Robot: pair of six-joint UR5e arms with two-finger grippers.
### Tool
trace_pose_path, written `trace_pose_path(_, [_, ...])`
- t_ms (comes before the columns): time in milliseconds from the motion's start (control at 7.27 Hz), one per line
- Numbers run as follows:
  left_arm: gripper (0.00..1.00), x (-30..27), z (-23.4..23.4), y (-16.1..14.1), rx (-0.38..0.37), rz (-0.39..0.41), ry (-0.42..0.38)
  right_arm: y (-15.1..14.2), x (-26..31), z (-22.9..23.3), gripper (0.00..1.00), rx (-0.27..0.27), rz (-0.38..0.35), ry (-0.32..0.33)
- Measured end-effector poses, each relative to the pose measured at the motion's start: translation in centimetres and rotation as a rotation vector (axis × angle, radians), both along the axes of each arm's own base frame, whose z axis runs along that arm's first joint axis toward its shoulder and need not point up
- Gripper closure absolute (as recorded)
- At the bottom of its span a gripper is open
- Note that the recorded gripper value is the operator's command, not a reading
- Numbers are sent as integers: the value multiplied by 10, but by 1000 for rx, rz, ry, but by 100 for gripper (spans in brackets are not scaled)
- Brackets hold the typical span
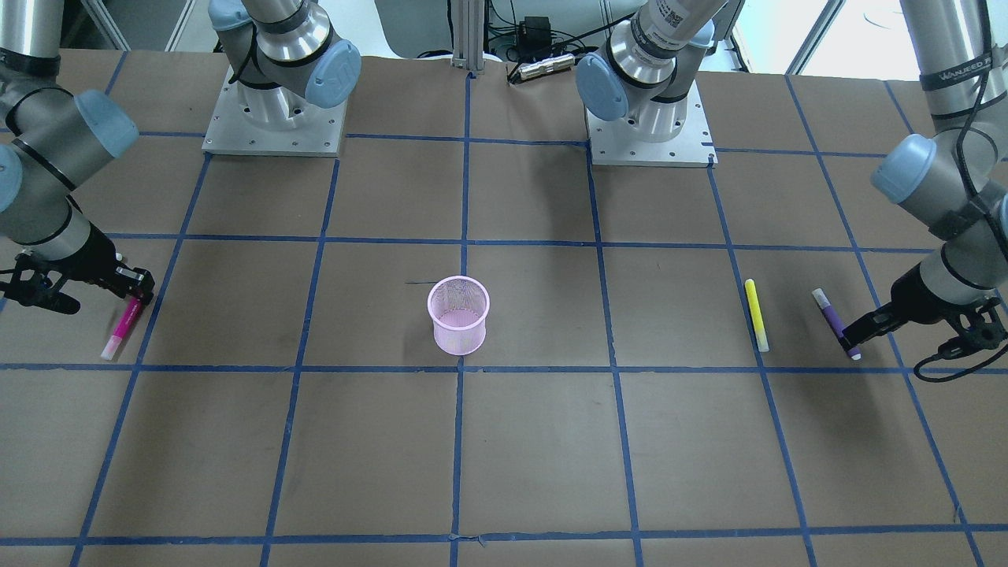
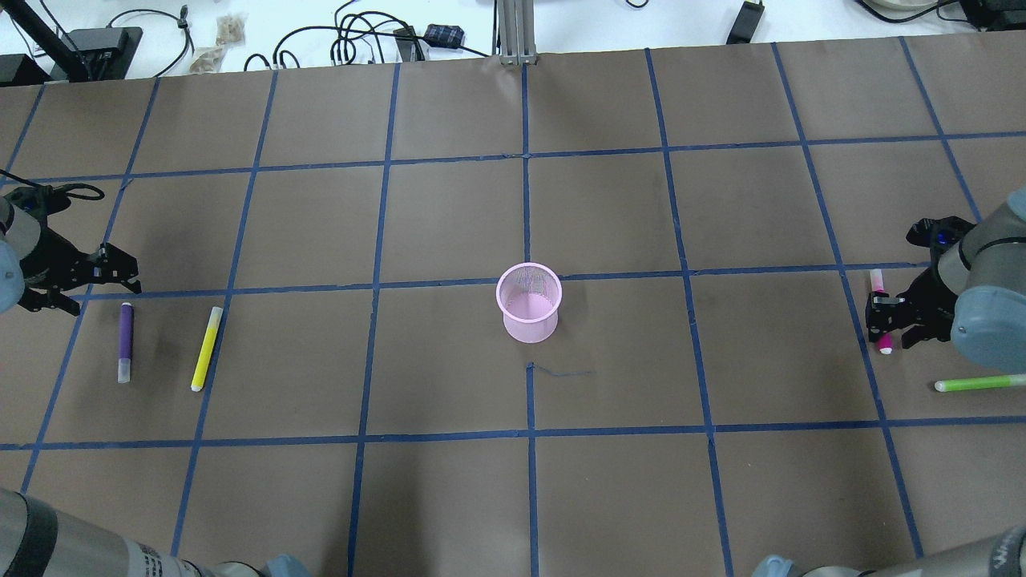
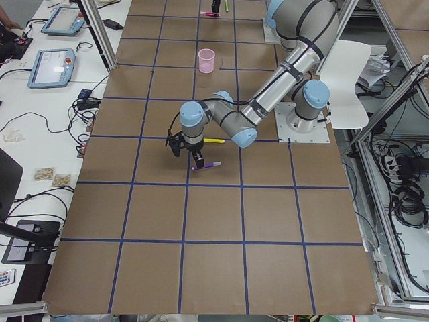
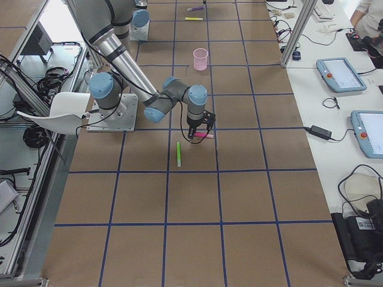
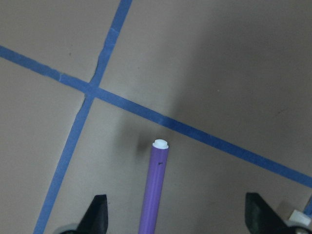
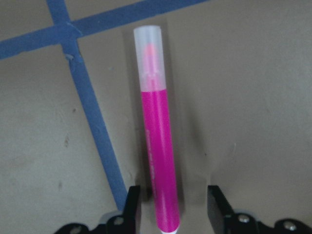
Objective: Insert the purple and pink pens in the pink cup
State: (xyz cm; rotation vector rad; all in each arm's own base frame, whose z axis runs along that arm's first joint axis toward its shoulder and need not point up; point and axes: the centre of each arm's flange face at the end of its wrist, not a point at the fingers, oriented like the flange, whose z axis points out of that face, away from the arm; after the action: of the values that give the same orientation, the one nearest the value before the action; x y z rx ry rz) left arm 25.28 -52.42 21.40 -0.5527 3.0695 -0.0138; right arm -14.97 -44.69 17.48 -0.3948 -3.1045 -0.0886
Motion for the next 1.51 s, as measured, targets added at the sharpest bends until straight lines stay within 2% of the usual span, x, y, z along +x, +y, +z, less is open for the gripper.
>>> trace_pose_path(138, [8,3,-9,-3,-11,-13,-8,0,0,0,100,3,-1,1])
trace_pose_path(275, [10,5,-18,-5,-13,-18,-7,1,-1,2,100,8,-1,8])
trace_pose_path(413, [16,5,-25,-6,-8,-20,0,1,-2,9,100,13,0,31])
trace_pose_path(550, [28,6,-31,-7,-2,-23,6,2,1,29,100,16,0,54])
trace_pose_path(688, [49,6,-34,-7,3,-26,9,0,15,64,100,18,-10,60])
trace_pose_path(826, [57,6,-35,-6,9,-27,8,-7,44,103,100,28,-27,49])
trace_pose_path(963, [61,6,-36,-6,15,-26,7,-18,86,137,100,48,-56,12])
trace_pose_path(1101, [61,6,-36,-5,20,-25,7,-29,135,171,100,69,-108,-65])
trace_pose_path(1376, [60,6,-38,-4,30,-24,13,-47,232,218,100,104,-218,-272])
trace_pose_path(1514, [60,6,-38,-4,35,-23,16,-54,272,218,100,149,-273,-389])
